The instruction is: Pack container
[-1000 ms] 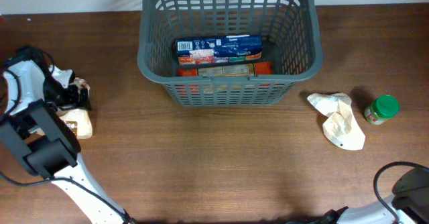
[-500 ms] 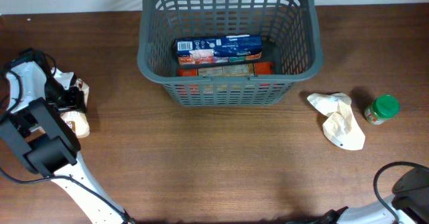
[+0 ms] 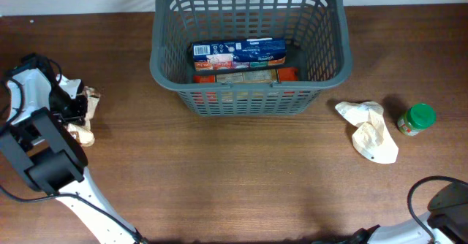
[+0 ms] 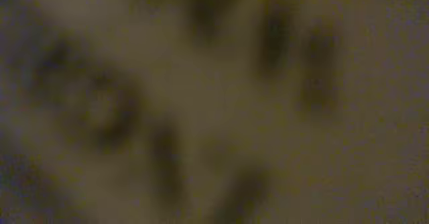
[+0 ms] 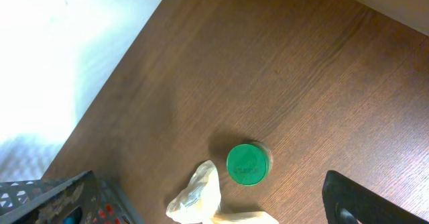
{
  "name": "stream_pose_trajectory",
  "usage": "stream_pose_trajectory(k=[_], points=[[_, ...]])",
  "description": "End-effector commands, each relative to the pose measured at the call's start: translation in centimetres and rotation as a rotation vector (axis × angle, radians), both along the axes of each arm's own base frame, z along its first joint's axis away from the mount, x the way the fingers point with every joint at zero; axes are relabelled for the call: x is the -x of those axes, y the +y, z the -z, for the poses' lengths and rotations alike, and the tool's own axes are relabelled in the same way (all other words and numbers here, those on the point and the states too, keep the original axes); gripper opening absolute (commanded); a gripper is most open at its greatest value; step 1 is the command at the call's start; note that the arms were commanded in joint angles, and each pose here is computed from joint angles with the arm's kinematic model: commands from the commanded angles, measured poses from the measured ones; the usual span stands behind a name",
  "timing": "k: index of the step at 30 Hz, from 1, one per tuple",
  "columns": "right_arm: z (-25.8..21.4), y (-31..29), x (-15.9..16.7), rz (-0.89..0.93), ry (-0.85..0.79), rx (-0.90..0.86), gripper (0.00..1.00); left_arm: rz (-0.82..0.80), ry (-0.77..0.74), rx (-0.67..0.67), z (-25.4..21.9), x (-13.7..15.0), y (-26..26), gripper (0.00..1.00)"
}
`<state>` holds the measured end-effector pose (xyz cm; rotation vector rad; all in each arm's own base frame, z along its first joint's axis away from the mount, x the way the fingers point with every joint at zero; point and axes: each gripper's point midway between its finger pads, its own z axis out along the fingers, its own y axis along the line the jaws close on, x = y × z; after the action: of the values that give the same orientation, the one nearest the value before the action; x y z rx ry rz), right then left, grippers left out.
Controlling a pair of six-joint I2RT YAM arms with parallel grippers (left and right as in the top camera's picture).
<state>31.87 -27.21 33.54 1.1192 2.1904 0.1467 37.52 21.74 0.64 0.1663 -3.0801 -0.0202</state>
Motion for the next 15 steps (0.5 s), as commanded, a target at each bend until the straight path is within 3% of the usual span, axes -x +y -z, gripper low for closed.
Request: stream_pose_trajectory(k=[1,8,15], points=[[-0.2,0.0,0.0,0.007,-0.004,0.004,0.99,0.003,0.095,0.071,3.1,2.2,-1.6,0.02],[-0.2,0.0,0.0,0.007,-0.004,0.004,0.99,0.024,0.092,0.068,1.8,1.3,-2.1,0.02],[-0.2,0.0,0.0,0.007,-0.004,0.004,0.99,0.025,0.008,0.056,-5.7,-1.4,-1.3,0.02]])
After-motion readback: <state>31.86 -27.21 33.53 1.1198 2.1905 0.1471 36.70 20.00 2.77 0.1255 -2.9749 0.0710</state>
